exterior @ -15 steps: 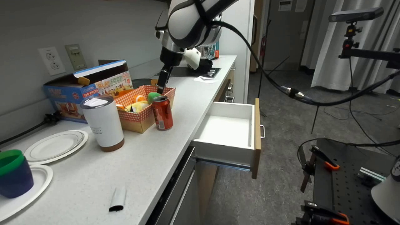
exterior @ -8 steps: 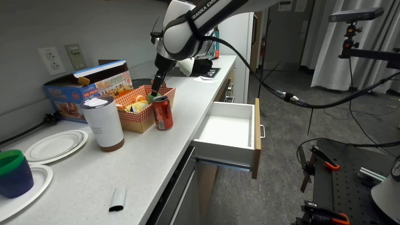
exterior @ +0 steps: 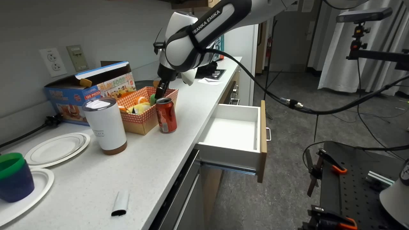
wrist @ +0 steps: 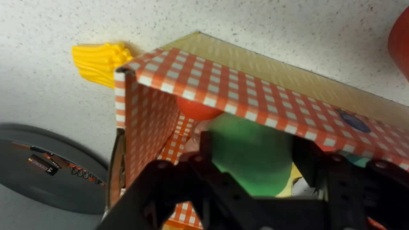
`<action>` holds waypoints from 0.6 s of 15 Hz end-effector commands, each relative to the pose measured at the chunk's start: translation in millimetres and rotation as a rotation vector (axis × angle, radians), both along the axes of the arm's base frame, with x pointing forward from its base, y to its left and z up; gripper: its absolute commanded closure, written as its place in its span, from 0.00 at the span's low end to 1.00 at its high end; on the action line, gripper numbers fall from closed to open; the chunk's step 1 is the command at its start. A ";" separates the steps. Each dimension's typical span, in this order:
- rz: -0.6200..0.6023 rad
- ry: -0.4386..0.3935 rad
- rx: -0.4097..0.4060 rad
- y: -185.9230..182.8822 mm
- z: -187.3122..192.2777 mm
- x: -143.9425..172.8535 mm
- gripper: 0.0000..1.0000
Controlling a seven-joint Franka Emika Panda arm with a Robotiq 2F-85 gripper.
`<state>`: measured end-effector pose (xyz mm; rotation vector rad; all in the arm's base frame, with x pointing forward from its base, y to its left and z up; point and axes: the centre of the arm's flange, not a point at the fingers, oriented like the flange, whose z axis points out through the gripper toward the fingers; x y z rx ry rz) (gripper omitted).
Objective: Put the green object in the drawer and then close it
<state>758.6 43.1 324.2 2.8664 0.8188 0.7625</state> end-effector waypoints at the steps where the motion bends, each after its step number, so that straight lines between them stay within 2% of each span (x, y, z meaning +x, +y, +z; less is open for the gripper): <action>1: -0.017 -0.016 0.020 0.4 5.4 16.7 0.65; 6: -0.012 -0.058 0.040 4.6 35.3 18.2 1.00; 9: -0.008 -0.085 0.030 6.1 66.5 14.6 0.97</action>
